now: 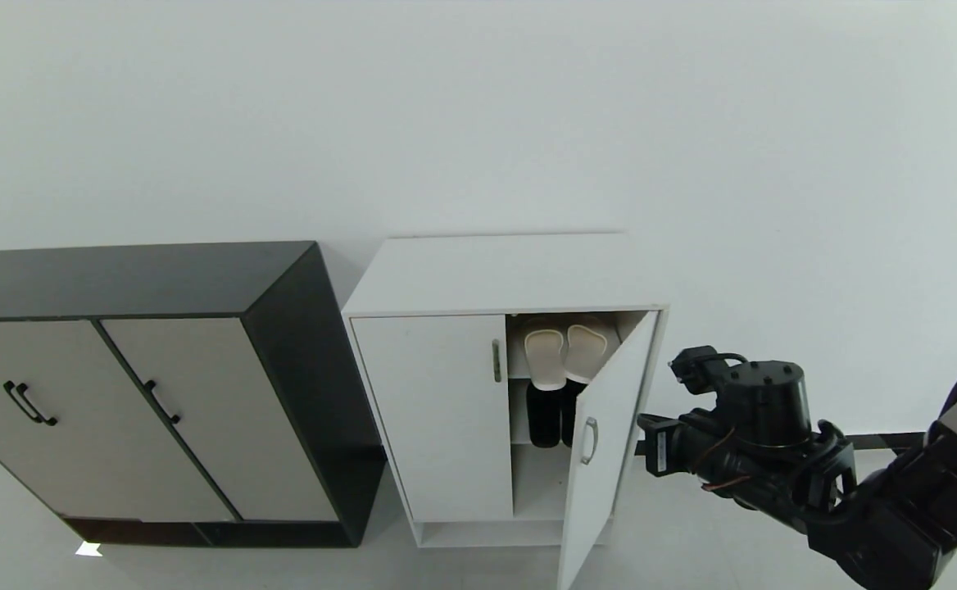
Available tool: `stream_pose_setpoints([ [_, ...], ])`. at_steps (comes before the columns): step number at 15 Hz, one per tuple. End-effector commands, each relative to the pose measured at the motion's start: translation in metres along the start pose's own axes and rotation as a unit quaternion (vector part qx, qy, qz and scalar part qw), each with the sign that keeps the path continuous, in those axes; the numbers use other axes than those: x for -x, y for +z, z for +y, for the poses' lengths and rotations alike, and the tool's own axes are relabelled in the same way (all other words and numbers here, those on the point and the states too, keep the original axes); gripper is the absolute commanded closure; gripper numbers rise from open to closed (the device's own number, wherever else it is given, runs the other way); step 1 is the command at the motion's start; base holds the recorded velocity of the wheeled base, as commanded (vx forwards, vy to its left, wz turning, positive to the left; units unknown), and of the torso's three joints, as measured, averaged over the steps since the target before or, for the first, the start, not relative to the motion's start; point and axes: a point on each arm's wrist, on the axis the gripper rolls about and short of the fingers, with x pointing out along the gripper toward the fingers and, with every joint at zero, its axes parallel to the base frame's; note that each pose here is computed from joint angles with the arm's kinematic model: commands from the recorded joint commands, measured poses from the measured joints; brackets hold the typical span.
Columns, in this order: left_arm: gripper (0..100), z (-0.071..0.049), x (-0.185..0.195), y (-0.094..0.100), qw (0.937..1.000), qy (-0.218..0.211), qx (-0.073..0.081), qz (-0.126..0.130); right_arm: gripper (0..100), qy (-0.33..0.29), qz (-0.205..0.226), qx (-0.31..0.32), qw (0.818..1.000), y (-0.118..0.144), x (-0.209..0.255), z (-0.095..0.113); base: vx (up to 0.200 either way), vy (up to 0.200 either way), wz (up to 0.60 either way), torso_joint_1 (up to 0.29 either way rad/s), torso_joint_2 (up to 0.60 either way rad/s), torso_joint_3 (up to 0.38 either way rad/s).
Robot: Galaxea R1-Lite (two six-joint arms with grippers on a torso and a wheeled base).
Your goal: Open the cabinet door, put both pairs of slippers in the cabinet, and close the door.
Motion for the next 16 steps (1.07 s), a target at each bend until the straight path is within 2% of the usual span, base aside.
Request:
stream_pose_setpoints([
  [1,100,0.000,0.000,0.000,1.0000,0.001,0.000,0.001,100,0.012,-0.015,0.002,1.000,0.002,0.013,0.004,0.000,0.000,0.00,0.000,0.00,0.000],
  [5,100,0.000,0.000,0.000,1.0000,0.001,-0.001,0.001,100,0.021,-0.015,0.007,1.000,-0.005,0.016,0.007,0.000,0.000,0.00,0.000,0.00,0.000],
  [13,100,0.000,0.000,0.000,1.0000,0.002,-0.001,0.001,100,0.035,-0.005,0.025,0.999,-0.016,0.018,0.012,0.200,0.000,0.00,-0.001,0.00,0.003],
  [16,100,0.000,0.000,0.000,1.0000,0.002,-0.001,0.001,100,0.078,0.017,0.035,0.996,-0.027,0.025,0.020,0.200,0.000,0.00,0.006,0.00,0.004],
])
